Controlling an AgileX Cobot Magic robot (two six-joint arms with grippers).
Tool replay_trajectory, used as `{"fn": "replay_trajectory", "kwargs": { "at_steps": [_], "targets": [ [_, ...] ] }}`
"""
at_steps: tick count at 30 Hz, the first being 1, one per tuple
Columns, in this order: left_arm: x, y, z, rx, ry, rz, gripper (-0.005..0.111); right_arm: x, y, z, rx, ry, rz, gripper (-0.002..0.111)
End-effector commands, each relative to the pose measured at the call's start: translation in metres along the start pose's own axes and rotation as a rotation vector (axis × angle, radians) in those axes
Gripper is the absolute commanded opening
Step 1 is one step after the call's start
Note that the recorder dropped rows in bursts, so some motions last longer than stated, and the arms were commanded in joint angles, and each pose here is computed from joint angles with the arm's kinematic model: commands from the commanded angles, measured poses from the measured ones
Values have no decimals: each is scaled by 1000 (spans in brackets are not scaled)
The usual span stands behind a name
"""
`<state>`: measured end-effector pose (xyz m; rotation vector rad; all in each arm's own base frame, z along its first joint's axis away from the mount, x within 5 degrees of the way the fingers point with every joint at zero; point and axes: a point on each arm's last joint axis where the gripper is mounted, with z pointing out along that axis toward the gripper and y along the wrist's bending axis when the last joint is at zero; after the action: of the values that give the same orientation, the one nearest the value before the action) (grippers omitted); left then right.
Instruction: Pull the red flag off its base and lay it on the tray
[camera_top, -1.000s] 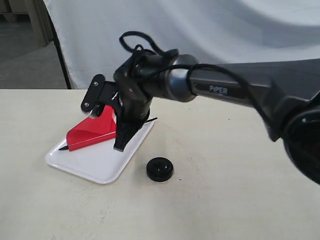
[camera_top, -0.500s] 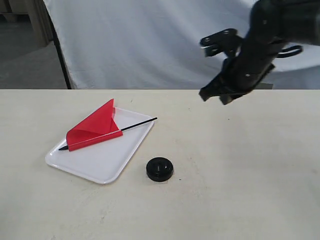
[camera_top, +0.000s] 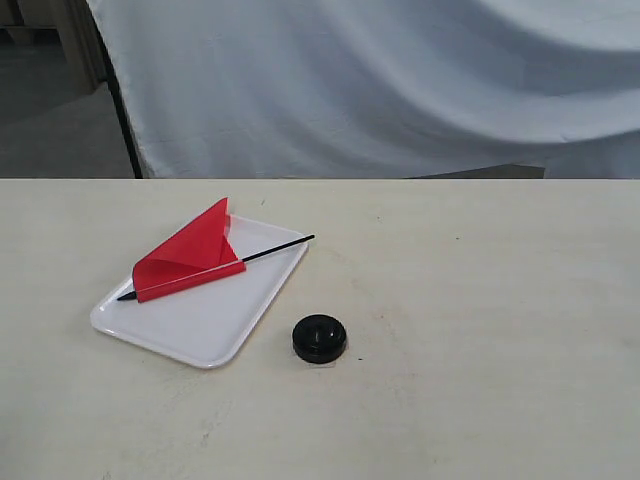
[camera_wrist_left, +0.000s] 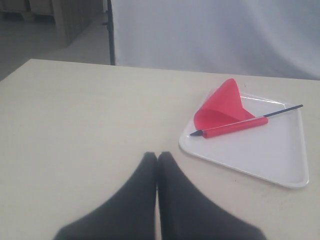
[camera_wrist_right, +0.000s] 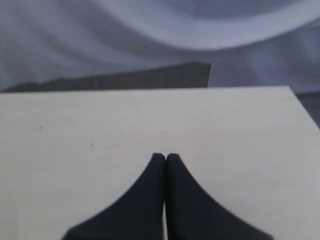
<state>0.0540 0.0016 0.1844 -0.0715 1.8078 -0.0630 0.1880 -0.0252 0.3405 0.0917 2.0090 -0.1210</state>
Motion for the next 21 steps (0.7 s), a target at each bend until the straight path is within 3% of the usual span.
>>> {"fn": "replay_trajectory", "kwargs": {
  "at_steps": [1, 10, 17, 21],
  "targets": [
    [0, 0, 0, 5, -5, 6, 0, 21, 0, -33, 12, -229, 8, -1],
    [0, 0, 0, 5, -5, 6, 0, 68, 3, -71, 15, -552, 7, -1],
    [0, 0, 0, 5, -5, 6, 0, 81, 3, -105, 22, -711, 7, -1],
    [0, 0, 0, 5, -5, 6, 0, 86, 5, -126, -33, -803, 52, -1]
  ]
}}
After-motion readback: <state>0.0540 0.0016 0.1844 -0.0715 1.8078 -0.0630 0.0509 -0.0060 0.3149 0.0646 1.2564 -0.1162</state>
